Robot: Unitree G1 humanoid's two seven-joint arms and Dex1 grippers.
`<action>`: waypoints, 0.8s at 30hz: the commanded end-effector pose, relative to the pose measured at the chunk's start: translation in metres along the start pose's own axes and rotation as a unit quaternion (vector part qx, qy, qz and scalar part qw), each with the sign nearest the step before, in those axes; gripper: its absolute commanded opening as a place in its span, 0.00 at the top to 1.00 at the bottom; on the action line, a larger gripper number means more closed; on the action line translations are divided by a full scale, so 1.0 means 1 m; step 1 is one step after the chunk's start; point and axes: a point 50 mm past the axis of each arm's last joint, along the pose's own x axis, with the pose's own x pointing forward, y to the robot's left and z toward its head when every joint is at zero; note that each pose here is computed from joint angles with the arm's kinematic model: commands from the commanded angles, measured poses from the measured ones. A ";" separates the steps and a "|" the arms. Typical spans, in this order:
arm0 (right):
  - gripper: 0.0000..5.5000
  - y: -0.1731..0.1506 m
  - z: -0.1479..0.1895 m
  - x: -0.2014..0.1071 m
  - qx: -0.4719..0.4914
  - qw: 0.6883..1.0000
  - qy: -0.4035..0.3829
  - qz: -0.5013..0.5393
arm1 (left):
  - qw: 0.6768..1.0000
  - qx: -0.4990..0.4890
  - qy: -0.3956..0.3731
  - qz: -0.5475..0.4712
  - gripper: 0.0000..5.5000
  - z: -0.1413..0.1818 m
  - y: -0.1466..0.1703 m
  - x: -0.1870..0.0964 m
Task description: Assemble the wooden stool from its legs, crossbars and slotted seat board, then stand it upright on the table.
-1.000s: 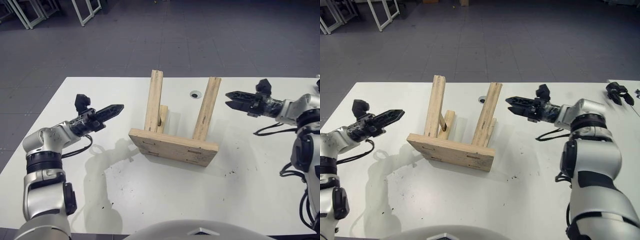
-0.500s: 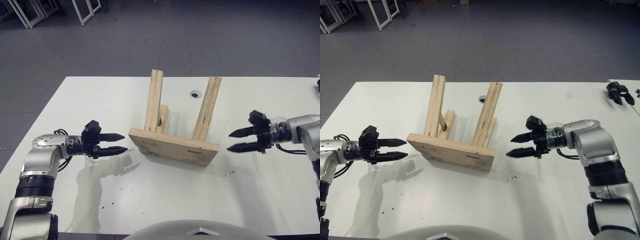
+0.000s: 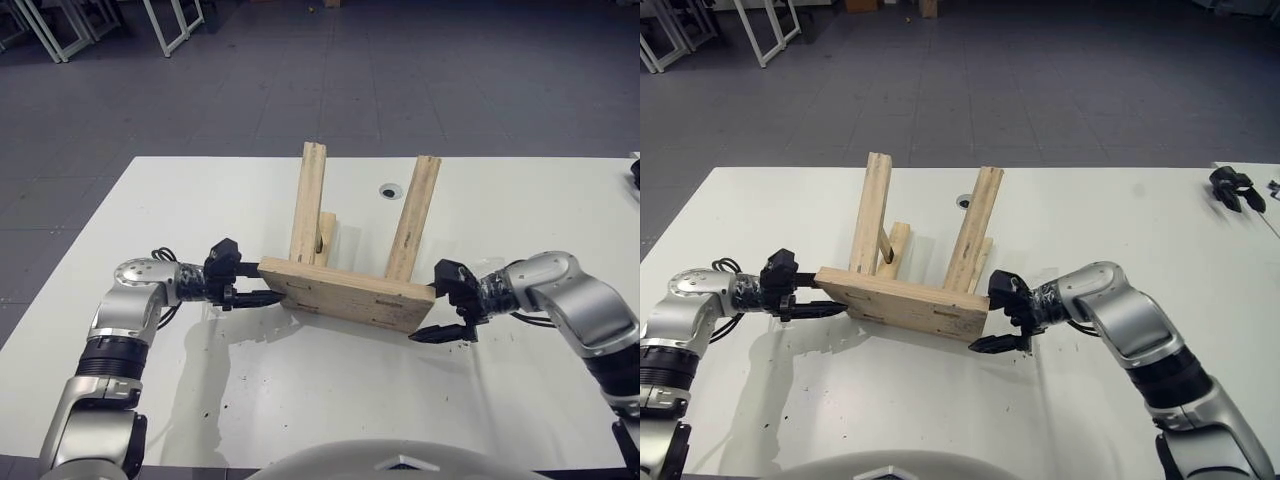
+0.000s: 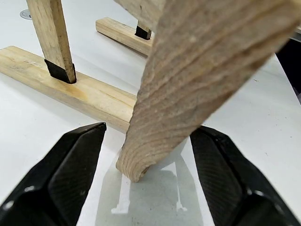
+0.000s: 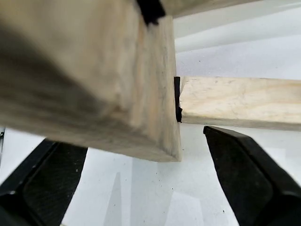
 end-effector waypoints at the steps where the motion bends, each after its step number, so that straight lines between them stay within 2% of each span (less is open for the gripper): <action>1: 0.36 -0.011 -0.005 0.006 0.005 1.000 0.006 -0.026 | 1.000 0.010 -0.012 -0.010 0.51 0.004 0.003 0.017; 5: 0.50 -0.022 -0.009 0.005 0.018 0.999 0.001 -0.033 | 0.999 -0.004 0.008 -0.040 0.61 -0.007 -0.007 0.015; 8: 0.59 -0.029 -0.011 0.002 0.020 0.999 -0.006 -0.031 | 0.998 -0.004 0.009 -0.055 0.66 -0.003 -0.011 0.010; 11: 0.67 -0.027 0.002 -0.012 0.019 0.997 -0.069 0.031 | 0.995 -0.003 0.005 -0.097 0.68 0.011 -0.024 0.000; 13: 0.67 -0.020 0.019 -0.029 0.037 0.986 -0.127 0.103 | 0.991 -0.015 -0.032 -0.126 0.69 0.033 -0.034 -0.007; 16: 0.70 -0.009 0.054 -0.066 0.070 0.950 -0.215 0.215 | 0.970 -0.061 -0.163 -0.170 0.69 0.090 -0.047 -0.020; 18: 0.74 -0.007 0.076 -0.083 0.113 0.919 -0.265 0.268 | 0.938 -0.148 -0.238 -0.206 0.69 0.121 -0.046 -0.030; 19: 0.76 -0.012 0.087 -0.090 0.156 0.900 -0.296 0.279 | 0.924 -0.192 -0.250 -0.216 0.69 0.130 -0.044 -0.032; 21: 0.76 -0.038 0.104 -0.088 0.261 0.874 -0.342 0.225 | 0.904 -0.285 -0.246 -0.204 0.62 0.140 -0.030 -0.030; 24: 0.77 -0.075 0.105 -0.067 0.433 0.828 -0.341 0.101 | 0.843 -0.444 -0.251 -0.174 0.53 0.140 0.005 -0.031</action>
